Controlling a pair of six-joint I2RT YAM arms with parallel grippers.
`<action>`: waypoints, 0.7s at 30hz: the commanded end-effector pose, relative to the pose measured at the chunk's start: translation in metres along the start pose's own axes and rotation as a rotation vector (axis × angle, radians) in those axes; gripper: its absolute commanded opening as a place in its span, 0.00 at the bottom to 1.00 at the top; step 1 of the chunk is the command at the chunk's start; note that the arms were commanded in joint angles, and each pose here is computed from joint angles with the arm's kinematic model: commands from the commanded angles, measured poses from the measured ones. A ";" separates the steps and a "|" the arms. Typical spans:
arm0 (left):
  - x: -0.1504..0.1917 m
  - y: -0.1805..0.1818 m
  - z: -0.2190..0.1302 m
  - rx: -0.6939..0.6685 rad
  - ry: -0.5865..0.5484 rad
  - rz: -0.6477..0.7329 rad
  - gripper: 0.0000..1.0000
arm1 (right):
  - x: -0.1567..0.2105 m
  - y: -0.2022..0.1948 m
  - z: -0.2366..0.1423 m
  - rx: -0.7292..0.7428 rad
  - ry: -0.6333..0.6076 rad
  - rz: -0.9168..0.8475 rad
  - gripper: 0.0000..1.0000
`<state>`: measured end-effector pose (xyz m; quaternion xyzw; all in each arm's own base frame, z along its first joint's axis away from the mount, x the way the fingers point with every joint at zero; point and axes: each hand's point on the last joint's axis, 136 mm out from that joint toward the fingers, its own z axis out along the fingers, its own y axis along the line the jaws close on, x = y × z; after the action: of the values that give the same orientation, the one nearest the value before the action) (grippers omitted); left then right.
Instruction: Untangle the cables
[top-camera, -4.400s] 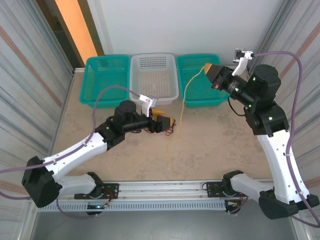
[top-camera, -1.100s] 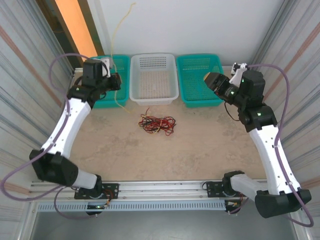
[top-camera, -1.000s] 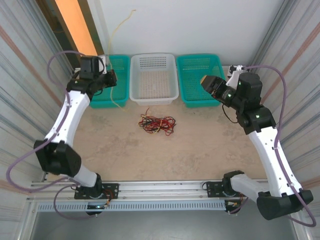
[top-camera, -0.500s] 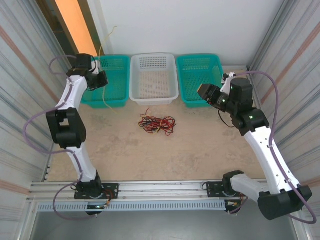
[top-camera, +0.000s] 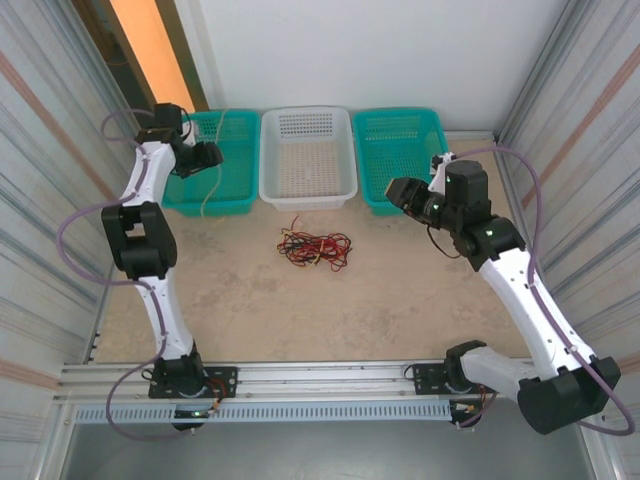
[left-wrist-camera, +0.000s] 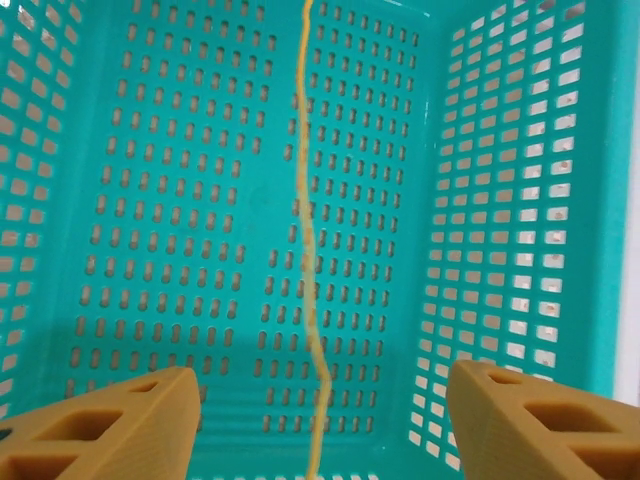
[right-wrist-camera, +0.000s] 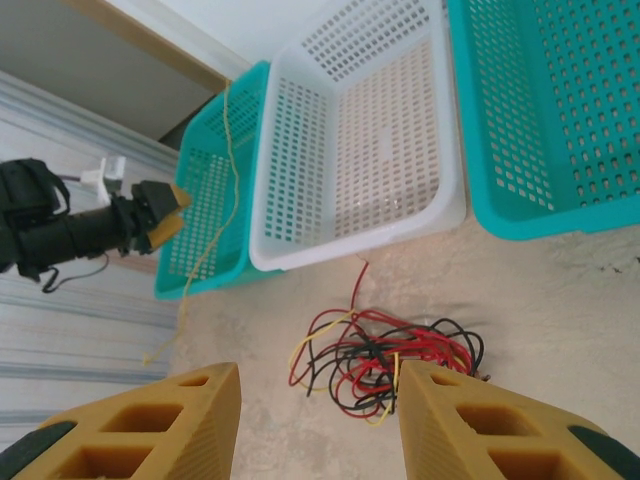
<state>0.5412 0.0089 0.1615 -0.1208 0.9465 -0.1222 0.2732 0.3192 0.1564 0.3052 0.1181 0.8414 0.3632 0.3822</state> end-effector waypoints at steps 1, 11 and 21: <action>-0.011 -0.005 -0.044 -0.013 -0.074 0.001 0.64 | 0.002 0.001 0.001 0.003 -0.008 -0.045 0.45; 0.025 -0.032 -0.074 0.111 -0.078 -0.055 0.27 | 0.017 0.005 0.001 0.014 0.016 -0.082 0.45; 0.114 -0.005 -0.080 -0.060 -0.032 -0.025 0.41 | 0.028 0.009 0.005 0.009 0.038 -0.099 0.45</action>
<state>0.4198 -0.0252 0.1719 -0.1201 0.9493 -0.1082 0.2697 0.3052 0.1795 0.2932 0.0832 0.8547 0.3519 0.3725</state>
